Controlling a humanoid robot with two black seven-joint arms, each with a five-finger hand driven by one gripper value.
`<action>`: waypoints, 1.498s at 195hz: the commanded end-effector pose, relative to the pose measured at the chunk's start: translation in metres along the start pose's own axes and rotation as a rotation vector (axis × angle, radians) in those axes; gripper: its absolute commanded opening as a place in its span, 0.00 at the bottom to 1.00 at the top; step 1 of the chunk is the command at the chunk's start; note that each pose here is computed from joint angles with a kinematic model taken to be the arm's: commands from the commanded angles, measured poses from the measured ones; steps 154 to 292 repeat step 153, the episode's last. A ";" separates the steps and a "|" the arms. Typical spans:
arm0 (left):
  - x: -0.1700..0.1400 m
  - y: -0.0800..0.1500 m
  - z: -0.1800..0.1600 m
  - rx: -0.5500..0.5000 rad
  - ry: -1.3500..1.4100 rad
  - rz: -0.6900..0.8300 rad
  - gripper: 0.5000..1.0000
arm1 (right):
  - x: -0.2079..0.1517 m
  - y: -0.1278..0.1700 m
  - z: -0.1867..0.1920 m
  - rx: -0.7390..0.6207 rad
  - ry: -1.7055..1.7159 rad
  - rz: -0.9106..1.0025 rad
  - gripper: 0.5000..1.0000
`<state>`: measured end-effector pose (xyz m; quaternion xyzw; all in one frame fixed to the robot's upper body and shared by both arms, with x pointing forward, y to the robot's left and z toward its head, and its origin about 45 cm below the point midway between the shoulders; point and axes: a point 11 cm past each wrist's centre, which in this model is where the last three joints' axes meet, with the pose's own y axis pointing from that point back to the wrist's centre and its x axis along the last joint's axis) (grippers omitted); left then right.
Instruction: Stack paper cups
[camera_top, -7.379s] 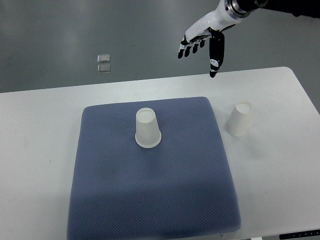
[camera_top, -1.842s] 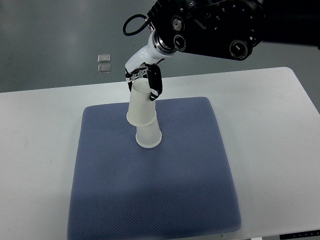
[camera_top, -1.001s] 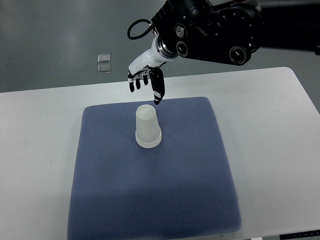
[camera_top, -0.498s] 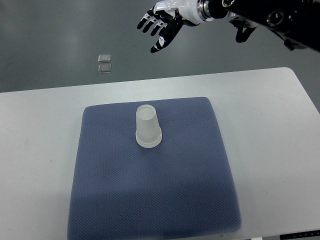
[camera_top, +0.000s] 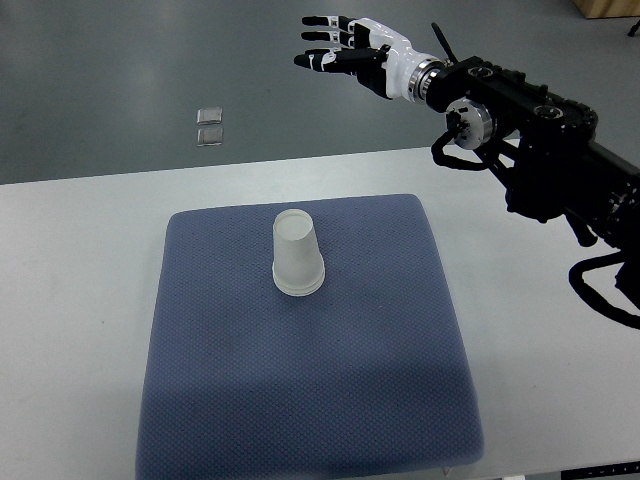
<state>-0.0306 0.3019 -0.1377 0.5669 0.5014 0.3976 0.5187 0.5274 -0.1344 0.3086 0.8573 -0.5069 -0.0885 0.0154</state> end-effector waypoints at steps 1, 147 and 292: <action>0.000 0.000 0.000 0.000 -0.002 -0.001 1.00 | 0.016 0.006 0.009 0.043 -0.187 0.057 0.68; -0.003 0.000 0.000 0.001 -0.008 -0.010 1.00 | 0.057 0.050 0.103 0.108 -0.584 0.186 0.83; -0.003 0.000 0.000 0.001 -0.008 -0.010 1.00 | 0.058 0.050 0.102 0.122 -0.584 0.190 0.83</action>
